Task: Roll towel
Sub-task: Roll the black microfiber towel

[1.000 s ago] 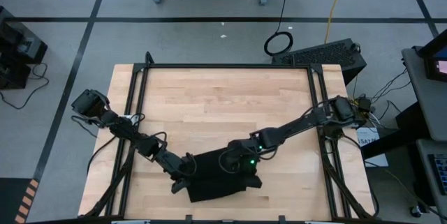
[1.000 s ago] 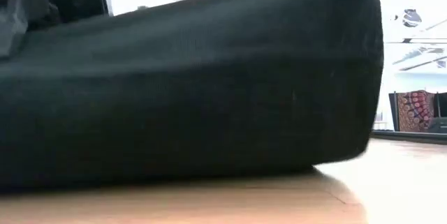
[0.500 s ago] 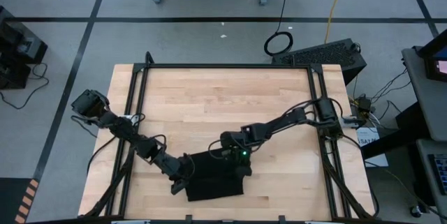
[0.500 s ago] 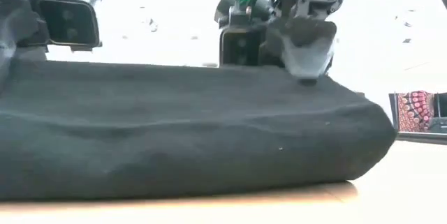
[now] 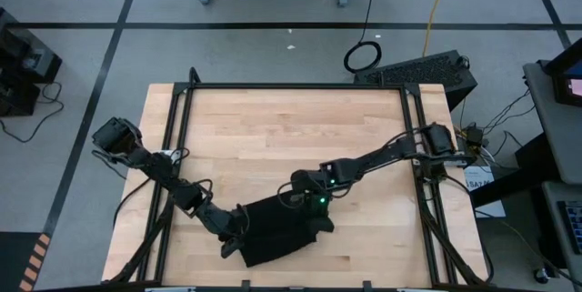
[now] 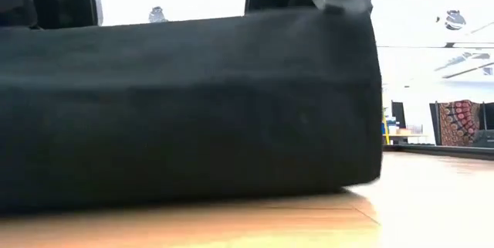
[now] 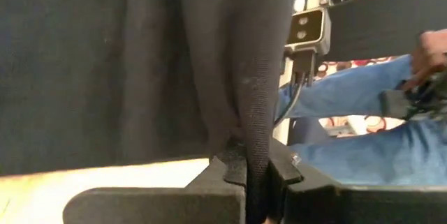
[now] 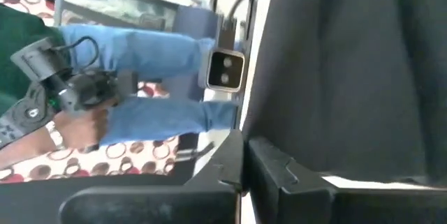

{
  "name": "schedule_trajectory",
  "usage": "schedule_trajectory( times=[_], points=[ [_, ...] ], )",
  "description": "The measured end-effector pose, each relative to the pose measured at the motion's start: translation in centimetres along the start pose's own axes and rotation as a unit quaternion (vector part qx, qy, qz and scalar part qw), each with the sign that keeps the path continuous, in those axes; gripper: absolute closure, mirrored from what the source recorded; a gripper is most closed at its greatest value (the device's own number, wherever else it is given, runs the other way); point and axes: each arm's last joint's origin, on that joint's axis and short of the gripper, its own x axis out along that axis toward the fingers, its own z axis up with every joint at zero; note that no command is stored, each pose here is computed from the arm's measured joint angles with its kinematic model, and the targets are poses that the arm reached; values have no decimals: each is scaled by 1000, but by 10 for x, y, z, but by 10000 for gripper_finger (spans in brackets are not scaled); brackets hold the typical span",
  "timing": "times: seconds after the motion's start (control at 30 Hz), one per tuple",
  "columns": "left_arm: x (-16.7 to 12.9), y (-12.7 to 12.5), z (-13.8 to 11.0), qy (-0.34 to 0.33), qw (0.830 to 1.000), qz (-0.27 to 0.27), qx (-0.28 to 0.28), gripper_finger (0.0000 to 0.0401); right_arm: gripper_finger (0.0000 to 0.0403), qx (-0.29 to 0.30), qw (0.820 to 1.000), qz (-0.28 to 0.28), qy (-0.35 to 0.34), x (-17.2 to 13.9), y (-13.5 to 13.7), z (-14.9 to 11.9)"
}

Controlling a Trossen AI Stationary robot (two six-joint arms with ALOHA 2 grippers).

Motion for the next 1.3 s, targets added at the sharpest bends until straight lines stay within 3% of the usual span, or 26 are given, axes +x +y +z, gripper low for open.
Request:
schedule_trajectory(
  times=[0.23,0.43,0.73,1.07,1.3],
  points=[
    [0,5,-7,-1,999,43,12,390,401,21,1000,12,-8,-6,12,2],
    [2,9,-8,-13,997,68,24,390,400,34,999,7,-8,-6,-4,4],
    [12,24,-15,5,994,109,20,390,400,39,990,-105,-82,-21,-24,12],
    [12,21,-13,-6,995,94,20,390,399,50,977,-201,-44,-5,-42,-4],
    [12,21,-13,-7,995,95,20,390,399,51,959,-271,-69,-4,-47,-4]
  ],
)
